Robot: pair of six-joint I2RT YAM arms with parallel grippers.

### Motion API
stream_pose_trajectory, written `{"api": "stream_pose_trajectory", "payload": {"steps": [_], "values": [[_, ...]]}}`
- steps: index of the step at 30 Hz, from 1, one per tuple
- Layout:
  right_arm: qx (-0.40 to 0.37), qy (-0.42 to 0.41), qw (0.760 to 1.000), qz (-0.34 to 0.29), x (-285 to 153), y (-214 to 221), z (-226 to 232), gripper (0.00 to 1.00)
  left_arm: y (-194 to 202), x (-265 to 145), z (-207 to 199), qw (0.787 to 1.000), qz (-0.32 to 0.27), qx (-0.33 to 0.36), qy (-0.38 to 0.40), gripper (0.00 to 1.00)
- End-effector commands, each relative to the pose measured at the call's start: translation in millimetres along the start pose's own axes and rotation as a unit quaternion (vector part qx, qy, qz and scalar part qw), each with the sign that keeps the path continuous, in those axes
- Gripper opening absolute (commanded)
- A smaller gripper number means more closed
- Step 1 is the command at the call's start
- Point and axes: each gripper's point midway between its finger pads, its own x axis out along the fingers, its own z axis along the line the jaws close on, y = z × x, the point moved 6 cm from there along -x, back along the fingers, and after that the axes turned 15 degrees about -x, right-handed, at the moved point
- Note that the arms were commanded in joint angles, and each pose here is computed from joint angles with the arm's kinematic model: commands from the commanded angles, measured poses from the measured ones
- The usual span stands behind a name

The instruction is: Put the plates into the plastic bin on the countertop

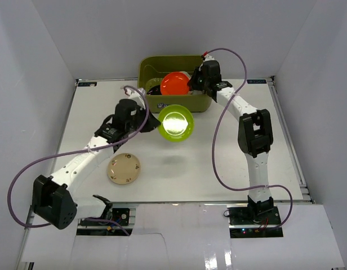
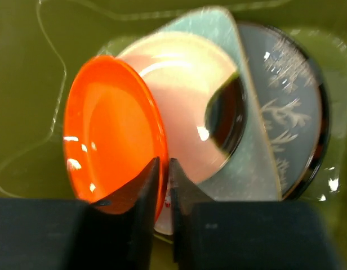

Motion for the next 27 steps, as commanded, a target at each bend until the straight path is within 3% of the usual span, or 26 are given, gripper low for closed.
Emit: {"api": "stream_pose_trajectory", "payload": {"steps": [1,2,5,7,10,11,12,13,14,15,16,18,20,25,27], "values": [[-0.015,-0.011,0.999,-0.039,-18,-26,10,0.21,-49,-20,-16,0.998,-0.061,0.01,0.008,0.0],[-0.015,-0.004,0.999,-0.042,-20,-30,8,0.35,-58,-16,-16,0.998,-0.065,0.004,0.009,0.0],[-0.019,-0.009,0.997,-0.07,-46,-57,12,0.57,-100,-12,-25,0.994,-0.108,-0.015,0.028,0.0],[-0.019,-0.006,0.997,-0.08,-61,-65,11,0.65,-128,-13,-31,0.99,-0.13,-0.029,0.043,0.0],[-0.019,0.0,0.994,-0.111,-102,-86,11,0.66,-161,8,-34,0.988,-0.142,-0.04,0.045,0.0],[-0.017,0.007,0.995,-0.095,-106,-68,7,0.66,-167,16,-35,0.988,-0.142,-0.042,0.044,0.0],[-0.021,0.005,0.993,-0.117,-130,-78,12,0.64,-169,39,-25,0.99,-0.127,-0.048,0.031,0.0],[-0.019,0.002,0.993,-0.12,-147,-62,12,0.51,-178,60,-22,0.991,-0.118,-0.051,0.026,0.0],[-0.008,0.001,0.995,-0.097,-139,-36,8,0.38,-191,52,-37,0.989,-0.134,-0.043,0.044,0.0],[-0.001,-0.01,0.993,-0.115,-161,-36,15,0.2,-188,80,-22,0.992,-0.112,-0.051,0.024,0.0],[0.009,-0.024,0.993,-0.115,-168,-21,18,0.08,-203,83,-33,0.991,-0.124,-0.046,0.037,0.0],[0.037,-0.066,0.991,-0.106,-185,26,30,0.08,-198,122,-13,0.994,-0.087,-0.06,0.019,0.0],[0.038,-0.082,0.993,-0.079,-196,66,41,0.08,-209,133,-15,0.994,-0.092,-0.057,0.018,0.0],[0.027,-0.129,0.991,-0.029,-209,113,73,0.08,-206,168,13,0.994,-0.088,-0.054,-0.022,0.01],[0.016,-0.15,0.989,-0.012,-210,126,97,0.11,-206,169,13,0.995,-0.083,-0.051,-0.023,0.18]]}}
